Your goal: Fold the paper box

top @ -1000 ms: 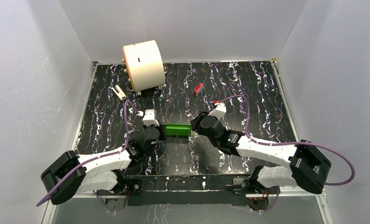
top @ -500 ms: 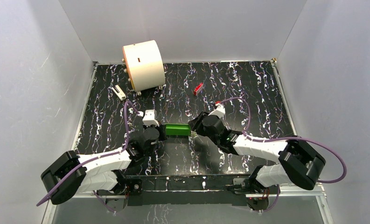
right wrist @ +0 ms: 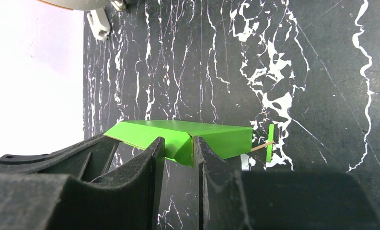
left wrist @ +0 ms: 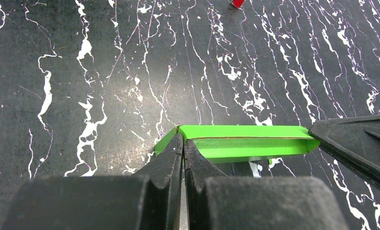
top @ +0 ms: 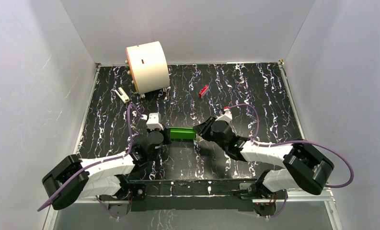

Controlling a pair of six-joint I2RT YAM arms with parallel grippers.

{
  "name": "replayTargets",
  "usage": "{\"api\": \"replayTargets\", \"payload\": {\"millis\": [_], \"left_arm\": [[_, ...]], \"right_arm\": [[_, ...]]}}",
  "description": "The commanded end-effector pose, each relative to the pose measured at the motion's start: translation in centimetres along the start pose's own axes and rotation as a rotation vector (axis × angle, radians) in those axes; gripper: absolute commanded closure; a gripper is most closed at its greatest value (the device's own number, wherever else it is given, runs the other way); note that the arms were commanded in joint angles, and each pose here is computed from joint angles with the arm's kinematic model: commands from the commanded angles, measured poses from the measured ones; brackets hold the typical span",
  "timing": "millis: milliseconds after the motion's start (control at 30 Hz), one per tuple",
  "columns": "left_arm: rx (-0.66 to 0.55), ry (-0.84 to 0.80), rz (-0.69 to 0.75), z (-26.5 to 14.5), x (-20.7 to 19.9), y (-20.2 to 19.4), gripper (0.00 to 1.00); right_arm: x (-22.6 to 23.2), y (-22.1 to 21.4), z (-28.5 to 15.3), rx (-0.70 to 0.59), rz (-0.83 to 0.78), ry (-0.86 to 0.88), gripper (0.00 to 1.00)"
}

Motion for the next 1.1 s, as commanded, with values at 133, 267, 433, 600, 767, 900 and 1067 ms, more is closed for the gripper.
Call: {"api": "replayTargets", "payload": {"millis": [133,267,433,600,767,900,1067], "left_arm": [[0.121,0.044,0.051,-0.6,1.7,-3.1,1.0],[0.124,0.036,0.033,-0.7,1.6,-3.1,1.0],[0.124,0.017,-0.001,-0.9,1.4,-3.1,0.93],[0.123,-0.016,-0.047,-1.5,1.1,-2.6,0.82],[0.108,-0.071,-0.116,-2.7,0.7,-1.5,0.62],[0.089,-0.119,-0.211,-3.9,0.3,-0.3,0.47],[0.035,-0.153,-0.32,-5.1,0.1,1.5,0.27]], "right_arm": [[-5.8,-4.1,-0.6,0.163,-0.049,-0.113,0.67],[-7.0,-4.7,-0.6,0.181,-0.089,-0.123,0.69],[-8.4,-5.6,-0.5,0.197,-0.109,-0.131,0.73],[-9.0,-6.0,-0.4,0.206,-0.118,-0.145,0.76],[-9.4,-5.7,-0.4,0.181,-0.14,-0.17,0.76],[-9.4,-5.6,-0.3,0.174,-0.152,-0.18,0.77],[-9.4,-5.6,-0.2,0.177,-0.164,-0.18,0.77]]}}
Point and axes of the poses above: each gripper's point midway between its finger pads, its own z axis out along the fingers, its own x axis along the line the jaws close on, y = z × x, the point moved 8 cm from there along -z, back along the fingers, and after that the axes turned 2 degrees about -z, right-handed, at the moved point
